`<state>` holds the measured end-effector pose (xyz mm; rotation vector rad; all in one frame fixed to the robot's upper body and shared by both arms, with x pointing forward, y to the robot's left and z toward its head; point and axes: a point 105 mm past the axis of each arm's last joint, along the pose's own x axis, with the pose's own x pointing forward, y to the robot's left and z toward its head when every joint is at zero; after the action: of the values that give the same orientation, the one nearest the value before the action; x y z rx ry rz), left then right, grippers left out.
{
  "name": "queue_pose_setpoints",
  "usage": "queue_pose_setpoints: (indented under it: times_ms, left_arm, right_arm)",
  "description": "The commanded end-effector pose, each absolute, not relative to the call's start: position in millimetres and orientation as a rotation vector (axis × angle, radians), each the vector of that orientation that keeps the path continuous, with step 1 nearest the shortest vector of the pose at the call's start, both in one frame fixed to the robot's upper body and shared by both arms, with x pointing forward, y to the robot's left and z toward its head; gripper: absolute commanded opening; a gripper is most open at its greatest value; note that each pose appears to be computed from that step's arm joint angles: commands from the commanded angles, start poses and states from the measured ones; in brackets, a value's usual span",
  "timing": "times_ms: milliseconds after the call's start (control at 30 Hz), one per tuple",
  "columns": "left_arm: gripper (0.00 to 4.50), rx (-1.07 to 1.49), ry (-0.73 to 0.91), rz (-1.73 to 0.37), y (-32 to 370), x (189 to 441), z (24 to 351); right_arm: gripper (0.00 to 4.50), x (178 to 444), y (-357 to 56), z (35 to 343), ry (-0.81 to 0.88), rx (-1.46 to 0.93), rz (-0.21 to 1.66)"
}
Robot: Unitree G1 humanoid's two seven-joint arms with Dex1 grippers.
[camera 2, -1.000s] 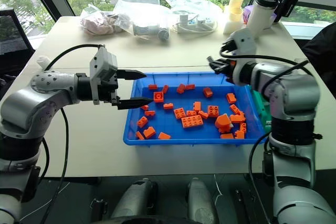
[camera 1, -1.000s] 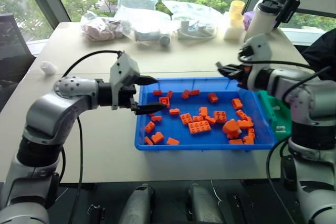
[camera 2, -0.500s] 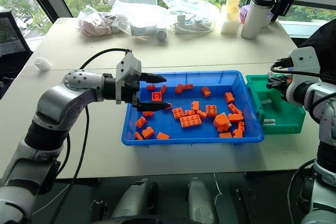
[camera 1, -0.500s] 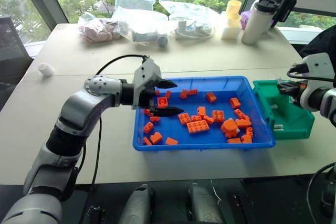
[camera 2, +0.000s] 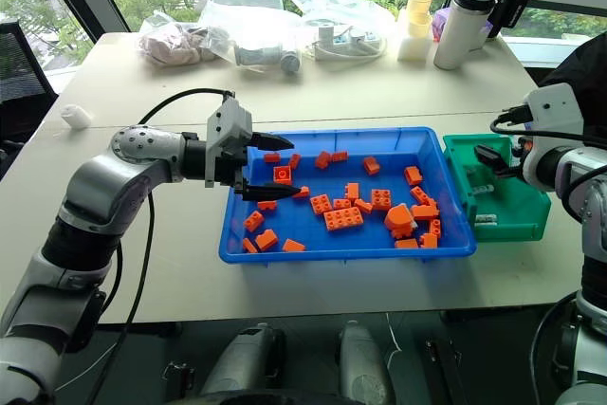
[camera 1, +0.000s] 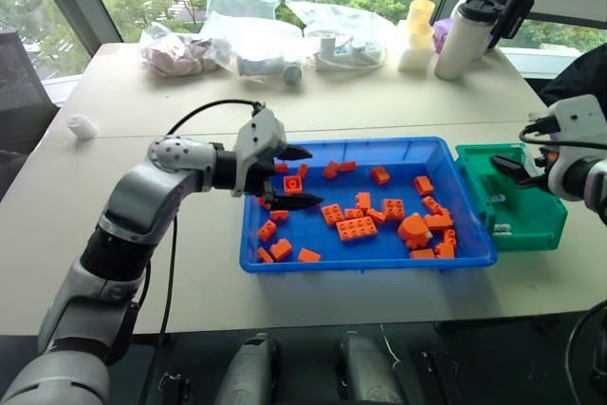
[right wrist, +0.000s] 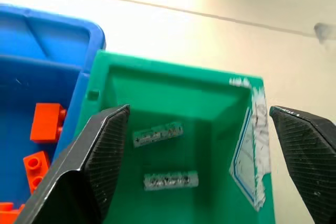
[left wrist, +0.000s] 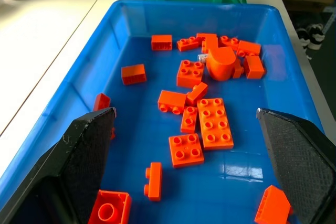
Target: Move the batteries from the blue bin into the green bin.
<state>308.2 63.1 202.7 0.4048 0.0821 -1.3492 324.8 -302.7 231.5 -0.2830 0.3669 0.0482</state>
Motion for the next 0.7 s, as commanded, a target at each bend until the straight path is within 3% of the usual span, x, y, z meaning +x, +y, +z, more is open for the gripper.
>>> queue_pose_setpoints:
  times_ms: [33,133,233,700]
  left_arm:
    - [4.50,0.450,0.040,-1.386,61.6,298.3,214.5]
    - [4.50,0.466,0.064,-1.418,62.4,291.3,211.6]
    - [4.50,0.498,0.098,-1.441,64.3,282.2,204.7]
    - [4.50,0.542,0.121,-1.428,59.4,276.5,189.7]
  right_arm:
    - [4.47,313.2,-230.3,247.2,0.322,-0.368,0.452]
    - [4.47,300.0,-212.0,234.6,0.382,-0.396,0.600]
    - [4.47,277.5,-198.1,202.6,0.529,-0.417,0.759]
    - [4.47,266.7,-206.6,159.7,0.686,-0.391,0.740]
